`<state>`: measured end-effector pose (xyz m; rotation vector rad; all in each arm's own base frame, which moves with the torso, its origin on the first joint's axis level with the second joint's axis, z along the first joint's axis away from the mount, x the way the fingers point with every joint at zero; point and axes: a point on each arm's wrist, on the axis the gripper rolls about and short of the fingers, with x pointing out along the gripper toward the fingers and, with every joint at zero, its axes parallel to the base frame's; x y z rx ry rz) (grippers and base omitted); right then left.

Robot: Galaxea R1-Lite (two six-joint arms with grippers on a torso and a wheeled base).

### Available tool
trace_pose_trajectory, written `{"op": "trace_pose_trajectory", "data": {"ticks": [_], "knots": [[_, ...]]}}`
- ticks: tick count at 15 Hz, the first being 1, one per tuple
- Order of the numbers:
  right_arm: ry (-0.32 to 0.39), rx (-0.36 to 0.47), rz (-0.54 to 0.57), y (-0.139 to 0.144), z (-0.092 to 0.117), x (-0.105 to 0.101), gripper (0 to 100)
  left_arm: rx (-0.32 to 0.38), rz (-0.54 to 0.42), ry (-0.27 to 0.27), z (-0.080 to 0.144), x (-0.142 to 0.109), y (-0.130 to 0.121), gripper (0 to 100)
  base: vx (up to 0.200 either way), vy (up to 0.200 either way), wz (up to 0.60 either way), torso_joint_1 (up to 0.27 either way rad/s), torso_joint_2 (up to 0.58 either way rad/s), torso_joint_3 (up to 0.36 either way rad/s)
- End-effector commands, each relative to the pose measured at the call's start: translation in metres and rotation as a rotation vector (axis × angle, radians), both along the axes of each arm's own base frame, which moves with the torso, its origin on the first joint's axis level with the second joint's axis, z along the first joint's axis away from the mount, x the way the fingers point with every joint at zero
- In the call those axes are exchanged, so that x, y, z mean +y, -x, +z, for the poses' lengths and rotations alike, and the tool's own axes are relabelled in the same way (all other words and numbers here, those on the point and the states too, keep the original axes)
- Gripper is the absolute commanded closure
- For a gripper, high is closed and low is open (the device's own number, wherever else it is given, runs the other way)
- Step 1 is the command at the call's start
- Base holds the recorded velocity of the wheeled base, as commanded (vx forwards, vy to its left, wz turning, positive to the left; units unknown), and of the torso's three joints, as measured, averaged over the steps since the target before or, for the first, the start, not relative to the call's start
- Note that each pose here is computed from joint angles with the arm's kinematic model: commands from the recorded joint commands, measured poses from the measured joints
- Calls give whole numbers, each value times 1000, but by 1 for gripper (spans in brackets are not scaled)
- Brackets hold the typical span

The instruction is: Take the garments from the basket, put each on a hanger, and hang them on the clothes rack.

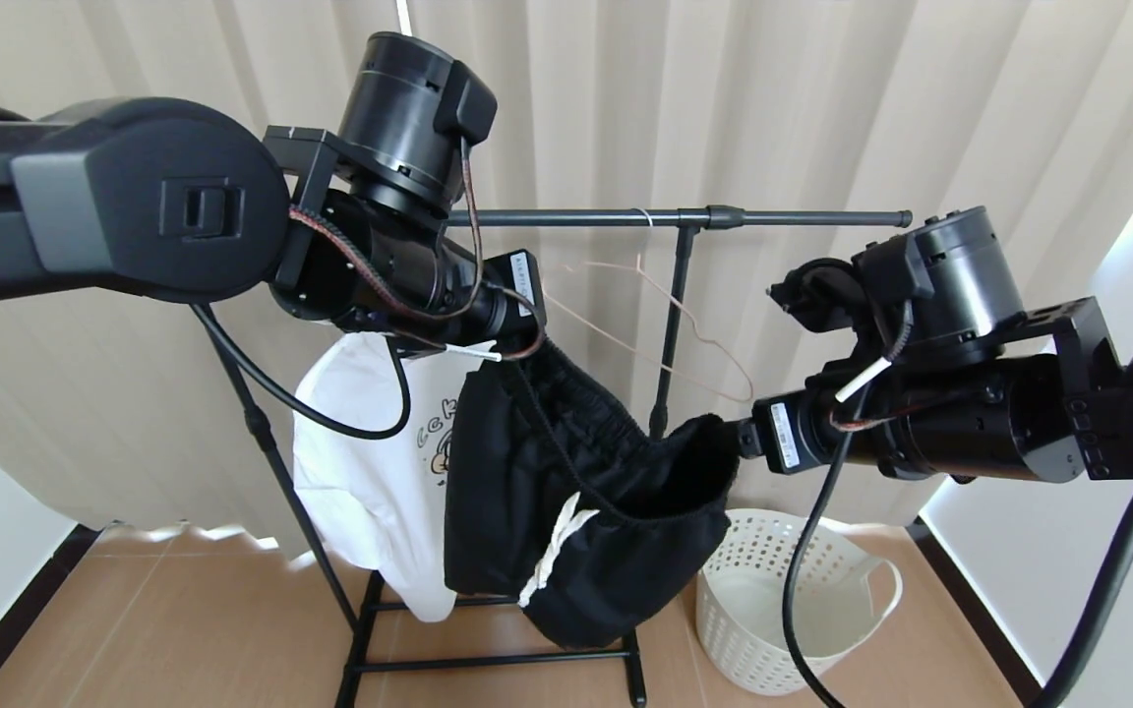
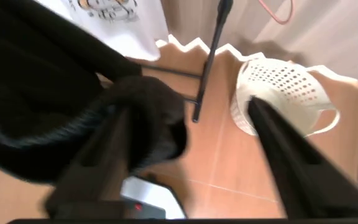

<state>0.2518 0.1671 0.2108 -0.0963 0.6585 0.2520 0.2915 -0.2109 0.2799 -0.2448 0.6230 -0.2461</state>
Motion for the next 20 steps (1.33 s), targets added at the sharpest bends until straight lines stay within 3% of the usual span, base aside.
{"op": "trace_pose_trajectory", "data": {"ticks": [1, 3, 5, 10, 12, 20], "knots": [[80, 30, 78, 17, -14, -2, 0, -19, -8, 10, 8, -5, 1, 100, 0, 0, 0, 0, 0, 0], [118, 52, 163, 29, -26, 4, 0, -20, -7, 3, 10, -8, 2, 100, 0, 0, 0, 0, 0, 0], [105, 56, 285, 37, -34, 5, 0, -36, -9, 10, 16, -10, 4, 100, 0, 0, 0, 0, 0, 0], [-202, -72, 638, 51, -31, 8, 0, -19, -19, -7, 18, -12, 11, 100, 0, 0, 0, 0, 0, 0], [-261, -84, 636, 46, -31, 11, 0, -21, -25, -5, 19, -13, 13, 100, 0, 0, 0, 0, 0, 0], [-266, -84, 549, 18, -45, 7, 0, -42, -117, 7, 29, -32, 42, 100, 0, 0, 0, 0, 0, 0]]}}
